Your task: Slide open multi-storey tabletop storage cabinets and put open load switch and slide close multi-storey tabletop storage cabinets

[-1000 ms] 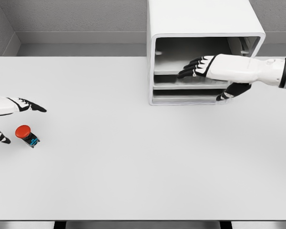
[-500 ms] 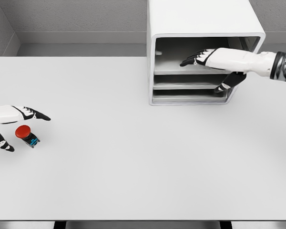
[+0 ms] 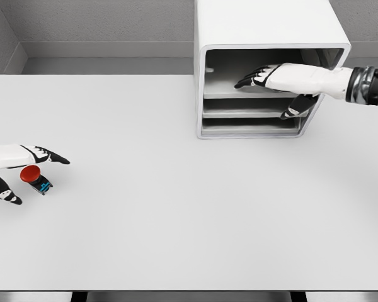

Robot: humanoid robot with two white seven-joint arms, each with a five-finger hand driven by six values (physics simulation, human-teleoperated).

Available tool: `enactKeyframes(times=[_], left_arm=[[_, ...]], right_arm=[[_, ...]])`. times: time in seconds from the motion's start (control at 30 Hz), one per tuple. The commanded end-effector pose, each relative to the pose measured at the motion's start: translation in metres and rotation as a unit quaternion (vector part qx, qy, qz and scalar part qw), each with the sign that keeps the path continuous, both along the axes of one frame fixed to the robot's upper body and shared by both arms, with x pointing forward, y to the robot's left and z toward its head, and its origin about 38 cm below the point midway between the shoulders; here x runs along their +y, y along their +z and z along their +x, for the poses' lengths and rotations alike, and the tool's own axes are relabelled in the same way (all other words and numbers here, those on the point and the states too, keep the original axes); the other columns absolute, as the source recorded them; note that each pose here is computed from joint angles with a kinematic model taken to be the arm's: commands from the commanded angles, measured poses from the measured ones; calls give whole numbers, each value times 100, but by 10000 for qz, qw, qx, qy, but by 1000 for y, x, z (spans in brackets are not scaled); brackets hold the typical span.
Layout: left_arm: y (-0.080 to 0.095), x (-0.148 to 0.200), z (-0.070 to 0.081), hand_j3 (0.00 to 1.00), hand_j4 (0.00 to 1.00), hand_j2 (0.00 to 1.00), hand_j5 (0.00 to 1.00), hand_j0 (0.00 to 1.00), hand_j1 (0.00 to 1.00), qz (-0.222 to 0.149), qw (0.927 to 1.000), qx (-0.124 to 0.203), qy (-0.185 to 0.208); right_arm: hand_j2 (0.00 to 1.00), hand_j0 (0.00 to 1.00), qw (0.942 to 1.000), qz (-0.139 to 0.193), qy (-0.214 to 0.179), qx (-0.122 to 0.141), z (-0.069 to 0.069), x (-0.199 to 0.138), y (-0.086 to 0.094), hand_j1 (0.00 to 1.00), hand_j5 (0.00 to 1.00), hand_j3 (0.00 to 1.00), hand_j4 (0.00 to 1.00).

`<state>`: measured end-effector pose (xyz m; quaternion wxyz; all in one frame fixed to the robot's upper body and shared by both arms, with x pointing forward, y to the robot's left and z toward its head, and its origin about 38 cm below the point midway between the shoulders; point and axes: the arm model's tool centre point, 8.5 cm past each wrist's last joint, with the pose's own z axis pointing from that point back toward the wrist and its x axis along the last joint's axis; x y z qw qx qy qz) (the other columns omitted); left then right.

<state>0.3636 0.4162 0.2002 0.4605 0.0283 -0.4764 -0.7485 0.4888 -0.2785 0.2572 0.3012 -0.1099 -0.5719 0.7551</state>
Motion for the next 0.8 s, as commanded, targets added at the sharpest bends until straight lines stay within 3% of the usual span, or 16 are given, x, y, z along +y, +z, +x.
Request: enactKeyframes(times=[0.0, 0.3, 0.33, 0.43, 0.67, 0.77], left_arm=[[-3, 1, 3, 100, 100, 100, 100, 100, 100, 22, 10000, -4, 31], [-9, 3, 7, 100, 100, 100, 100, 100, 100, 40, 9999, 6, 100], [-9, 4, 8, 94, 94, 94, 94, 94, 94, 45, 9999, 7, 115], [-9, 4, 8, 94, 94, 94, 94, 94, 94, 45, 9999, 7, 115], [-11, 6, 8, 76, 76, 76, 76, 76, 76, 88, 9999, 8, 134], [-10, 6, 8, 75, 75, 75, 75, 75, 75, 108, 9999, 6, 134]], right_arm=[[100, 100, 10000, -20, -68, 7, 3, -2, -2, 100, 100, 100, 100], [100, 100, 9999, -49, -91, 89, 1, -4, -10, 100, 100, 100, 100], [100, 100, 9999, -58, -83, 92, 1, -3, -10, 100, 100, 100, 100], [100, 100, 9999, -67, -72, 108, 0, -3, -13, 100, 100, 100, 100], [100, 100, 9999, -73, -43, 121, -1, -1, -14, 100, 100, 100, 100], [100, 100, 9998, -77, -47, 179, -3, -2, -20, 100, 100, 100, 100]])
